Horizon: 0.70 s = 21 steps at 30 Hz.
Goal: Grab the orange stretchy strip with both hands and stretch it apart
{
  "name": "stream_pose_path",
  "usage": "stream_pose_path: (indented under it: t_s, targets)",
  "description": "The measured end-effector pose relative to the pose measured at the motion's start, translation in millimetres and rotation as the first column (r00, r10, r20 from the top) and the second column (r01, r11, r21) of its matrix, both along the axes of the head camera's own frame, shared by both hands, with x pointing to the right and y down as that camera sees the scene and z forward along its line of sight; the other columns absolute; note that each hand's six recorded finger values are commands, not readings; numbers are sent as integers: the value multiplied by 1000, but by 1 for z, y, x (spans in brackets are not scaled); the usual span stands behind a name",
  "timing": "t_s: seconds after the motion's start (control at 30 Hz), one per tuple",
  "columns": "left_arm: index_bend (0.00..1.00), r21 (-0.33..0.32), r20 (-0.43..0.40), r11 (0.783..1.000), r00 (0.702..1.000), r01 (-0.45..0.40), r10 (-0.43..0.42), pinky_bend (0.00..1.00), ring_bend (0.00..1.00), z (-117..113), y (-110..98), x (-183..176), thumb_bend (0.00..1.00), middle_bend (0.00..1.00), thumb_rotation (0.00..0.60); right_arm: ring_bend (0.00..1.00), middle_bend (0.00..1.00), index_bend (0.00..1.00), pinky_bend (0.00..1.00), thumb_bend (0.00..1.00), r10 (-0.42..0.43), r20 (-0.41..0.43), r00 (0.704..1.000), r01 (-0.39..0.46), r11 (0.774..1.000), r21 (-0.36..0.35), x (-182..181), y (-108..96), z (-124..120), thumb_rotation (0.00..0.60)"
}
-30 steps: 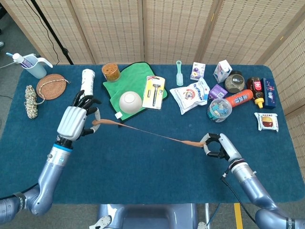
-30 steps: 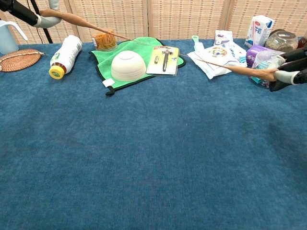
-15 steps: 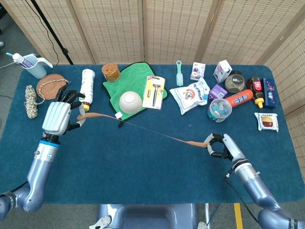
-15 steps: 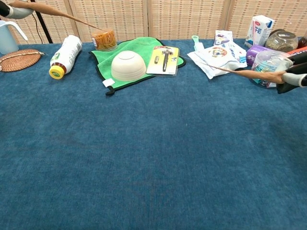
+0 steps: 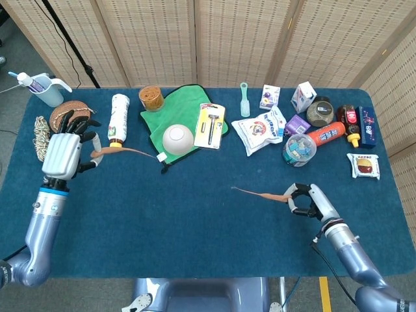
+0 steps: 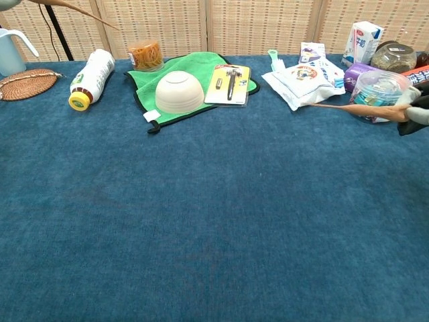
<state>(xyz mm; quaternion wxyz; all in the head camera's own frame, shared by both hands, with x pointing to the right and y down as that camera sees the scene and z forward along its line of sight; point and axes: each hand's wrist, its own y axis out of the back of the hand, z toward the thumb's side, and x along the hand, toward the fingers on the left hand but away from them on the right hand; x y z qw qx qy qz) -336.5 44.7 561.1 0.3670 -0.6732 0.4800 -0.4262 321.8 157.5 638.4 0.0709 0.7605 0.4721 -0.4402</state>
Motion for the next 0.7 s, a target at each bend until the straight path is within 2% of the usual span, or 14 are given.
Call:
stream_pose_path:
  t_s: [0.4, 0.53, 0.7]
  targets:
    - [858, -13, 23, 999, 999, 44, -44, 14, 175, 1, -2, -25, 403, 319, 600, 420, 538, 734, 212, 564, 5, -19, 1000, -6, 1000, -11, 11, 5, 2, 600]
    - [854, -32, 5, 999, 999, 34, -34, 14, 175, 4, 3, -21, 402, 320, 600, 420, 537, 732, 212, 565, -1, -17, 1000, 1, 1000, -9, 10, 5, 2, 600]
    - [850, -79, -63, 997, 998, 5, -10, 14, 175, 9, 13, -3, 402, 319, 600, 420, 536, 732, 212, 564, -4, -12, 1000, 4, 1000, -8, 8, 7, 1, 600]
